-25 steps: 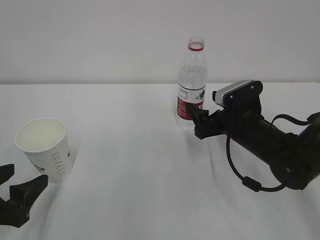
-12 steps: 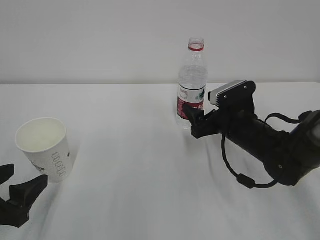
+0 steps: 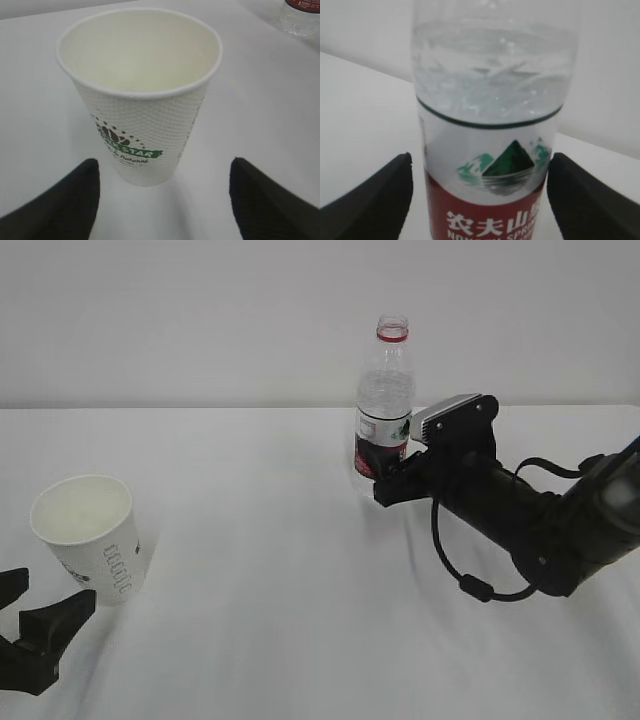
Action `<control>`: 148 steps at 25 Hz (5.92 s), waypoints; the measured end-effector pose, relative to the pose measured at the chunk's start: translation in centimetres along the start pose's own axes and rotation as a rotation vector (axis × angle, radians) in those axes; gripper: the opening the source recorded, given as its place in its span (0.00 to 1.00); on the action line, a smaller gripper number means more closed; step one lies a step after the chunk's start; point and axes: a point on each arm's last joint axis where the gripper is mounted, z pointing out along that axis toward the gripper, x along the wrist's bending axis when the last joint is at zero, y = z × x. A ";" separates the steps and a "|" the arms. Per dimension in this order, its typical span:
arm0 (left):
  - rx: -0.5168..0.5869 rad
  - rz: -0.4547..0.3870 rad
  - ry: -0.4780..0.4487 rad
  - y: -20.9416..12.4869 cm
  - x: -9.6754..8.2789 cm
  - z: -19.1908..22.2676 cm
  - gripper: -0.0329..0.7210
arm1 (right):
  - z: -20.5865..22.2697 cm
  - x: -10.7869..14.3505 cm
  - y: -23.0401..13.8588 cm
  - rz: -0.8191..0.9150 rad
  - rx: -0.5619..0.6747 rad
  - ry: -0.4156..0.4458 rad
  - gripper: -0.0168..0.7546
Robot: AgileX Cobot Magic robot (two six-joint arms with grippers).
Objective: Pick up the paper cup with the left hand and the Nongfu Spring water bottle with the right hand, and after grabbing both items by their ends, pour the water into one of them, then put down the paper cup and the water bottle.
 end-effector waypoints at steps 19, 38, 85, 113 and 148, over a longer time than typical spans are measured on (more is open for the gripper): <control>0.000 0.000 0.000 0.0 0.0 0.0 0.83 | 1.9 -0.2 -0.8 0.003 -0.013 0.009 0.84; 0.000 0.000 0.000 0.0 0.0 0.0 0.82 | 2.4 0.2 -0.5 -0.034 -0.012 0.062 0.73; 0.000 0.000 0.000 0.0 0.0 0.0 0.83 | 2.6 0.6 -0.6 -0.052 -0.039 0.109 0.62; 0.000 0.000 0.000 0.0 0.0 0.0 0.82 | -3.8 1.3 0.3 -0.045 0.067 0.079 0.61; 0.001 0.011 -0.025 0.0 -0.2 0.0 0.81 | -12.9 2.2 5.3 -0.093 0.005 0.036 0.61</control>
